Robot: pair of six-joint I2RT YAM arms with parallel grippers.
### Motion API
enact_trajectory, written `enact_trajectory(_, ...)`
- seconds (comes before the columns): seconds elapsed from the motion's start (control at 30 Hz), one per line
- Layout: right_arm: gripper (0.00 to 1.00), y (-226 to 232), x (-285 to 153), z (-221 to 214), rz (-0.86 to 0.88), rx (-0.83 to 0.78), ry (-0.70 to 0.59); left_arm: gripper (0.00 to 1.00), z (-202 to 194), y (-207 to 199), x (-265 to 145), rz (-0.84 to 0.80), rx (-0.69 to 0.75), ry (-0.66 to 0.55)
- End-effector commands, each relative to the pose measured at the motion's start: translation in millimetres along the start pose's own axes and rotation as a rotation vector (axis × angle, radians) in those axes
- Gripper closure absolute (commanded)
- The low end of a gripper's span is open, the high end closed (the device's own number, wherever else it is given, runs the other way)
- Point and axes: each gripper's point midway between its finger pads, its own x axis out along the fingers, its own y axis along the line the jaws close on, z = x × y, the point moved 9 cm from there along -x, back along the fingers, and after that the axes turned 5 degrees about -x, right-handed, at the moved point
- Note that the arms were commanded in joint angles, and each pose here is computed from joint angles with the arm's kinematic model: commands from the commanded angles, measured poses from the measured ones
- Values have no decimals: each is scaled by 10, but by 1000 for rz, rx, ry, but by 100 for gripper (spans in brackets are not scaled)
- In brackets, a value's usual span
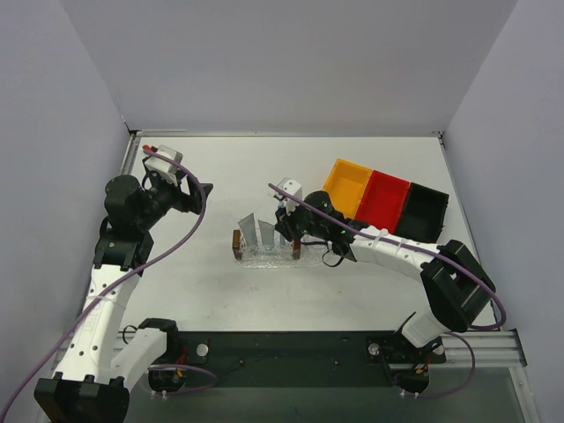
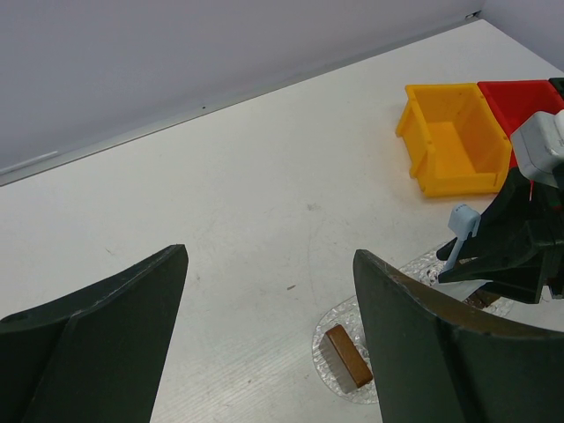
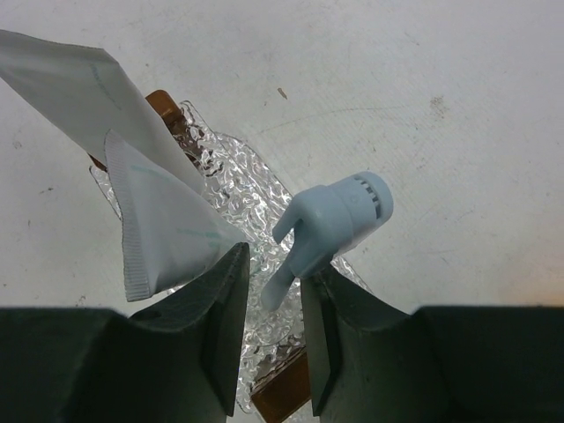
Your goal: Prepare toiletry sets of a toothbrush and toothpaste on the tray
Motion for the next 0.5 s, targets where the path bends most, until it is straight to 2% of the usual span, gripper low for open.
enact_trajectory(0.0,74,-7,-25,136,-17,-14,-46,14,107,-9,-1,-20,21,-57)
enact_trajectory(0.47,71,-13,-22,132,-24,-12,-42,14,101,-10,5,-21,20,-55)
